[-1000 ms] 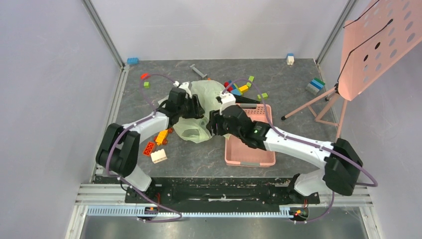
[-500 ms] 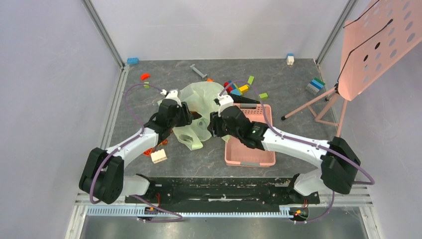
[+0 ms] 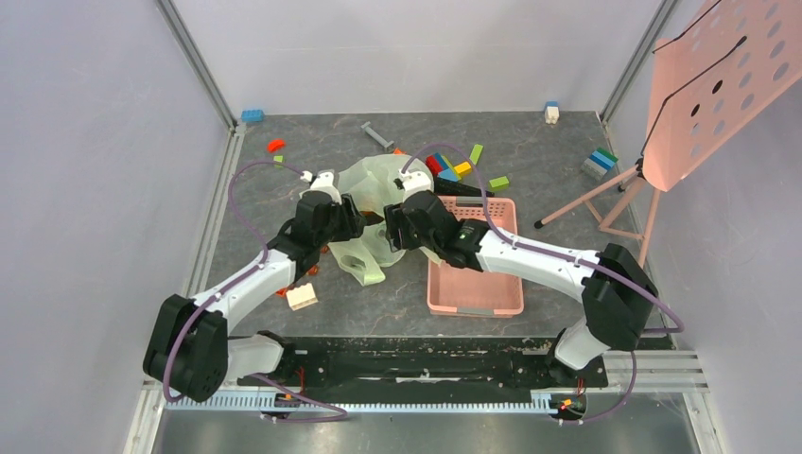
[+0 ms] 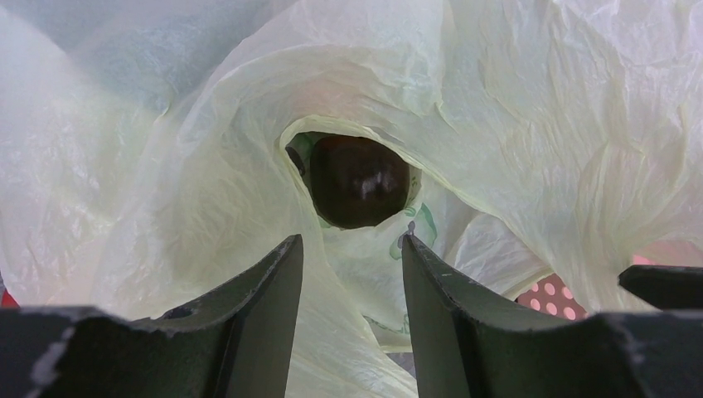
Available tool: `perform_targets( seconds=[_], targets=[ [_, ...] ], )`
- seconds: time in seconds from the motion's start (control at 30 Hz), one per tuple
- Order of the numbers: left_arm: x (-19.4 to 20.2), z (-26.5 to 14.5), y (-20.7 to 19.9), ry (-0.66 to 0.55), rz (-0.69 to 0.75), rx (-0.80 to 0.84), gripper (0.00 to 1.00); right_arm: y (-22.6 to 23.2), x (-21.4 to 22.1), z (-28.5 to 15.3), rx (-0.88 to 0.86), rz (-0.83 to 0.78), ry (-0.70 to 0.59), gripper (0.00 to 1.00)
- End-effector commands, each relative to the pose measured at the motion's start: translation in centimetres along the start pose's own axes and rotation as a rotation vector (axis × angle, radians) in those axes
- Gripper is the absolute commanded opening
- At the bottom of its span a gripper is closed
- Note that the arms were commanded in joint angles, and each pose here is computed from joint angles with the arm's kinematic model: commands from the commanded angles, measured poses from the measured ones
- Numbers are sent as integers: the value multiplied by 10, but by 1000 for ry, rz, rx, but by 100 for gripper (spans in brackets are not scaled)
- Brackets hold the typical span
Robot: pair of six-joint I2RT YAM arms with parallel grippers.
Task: Take the fake fruits out of the plastic bag
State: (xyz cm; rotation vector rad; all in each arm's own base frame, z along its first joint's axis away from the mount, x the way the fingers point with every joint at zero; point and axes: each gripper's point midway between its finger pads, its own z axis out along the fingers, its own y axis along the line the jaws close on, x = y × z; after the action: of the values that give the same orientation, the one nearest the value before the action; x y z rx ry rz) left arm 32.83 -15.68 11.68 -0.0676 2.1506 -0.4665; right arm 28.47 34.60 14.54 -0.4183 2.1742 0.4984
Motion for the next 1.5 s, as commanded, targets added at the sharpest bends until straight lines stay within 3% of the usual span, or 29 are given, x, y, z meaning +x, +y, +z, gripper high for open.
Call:
perform_targets(
  seconds=[0.0, 0.8, 1.0, 1.13, 1.3, 1.47],
  targets=[
    [-6, 0, -4, -27, 16, 25, 55, -5, -34, -9, 52, -19, -77, 63],
    [4, 7, -2, 2, 9, 22, 55, -49, 30, -4, 207, -150, 112, 62],
    [6, 8, -2, 10, 8, 22, 55, -49, 47, 9, 195, -175, 159, 53],
    [4, 7, -2, 4, 9, 21, 55, -49, 50, 11, 196, -177, 165, 39],
    [4, 6, -2, 5, 14, 21, 55, -39, 27, -2, 152, -159, 116, 17],
    [1, -1, -9, -8, 17, 63, 54, -3, -15, -32, -16, -122, 46, 7]
  ],
)
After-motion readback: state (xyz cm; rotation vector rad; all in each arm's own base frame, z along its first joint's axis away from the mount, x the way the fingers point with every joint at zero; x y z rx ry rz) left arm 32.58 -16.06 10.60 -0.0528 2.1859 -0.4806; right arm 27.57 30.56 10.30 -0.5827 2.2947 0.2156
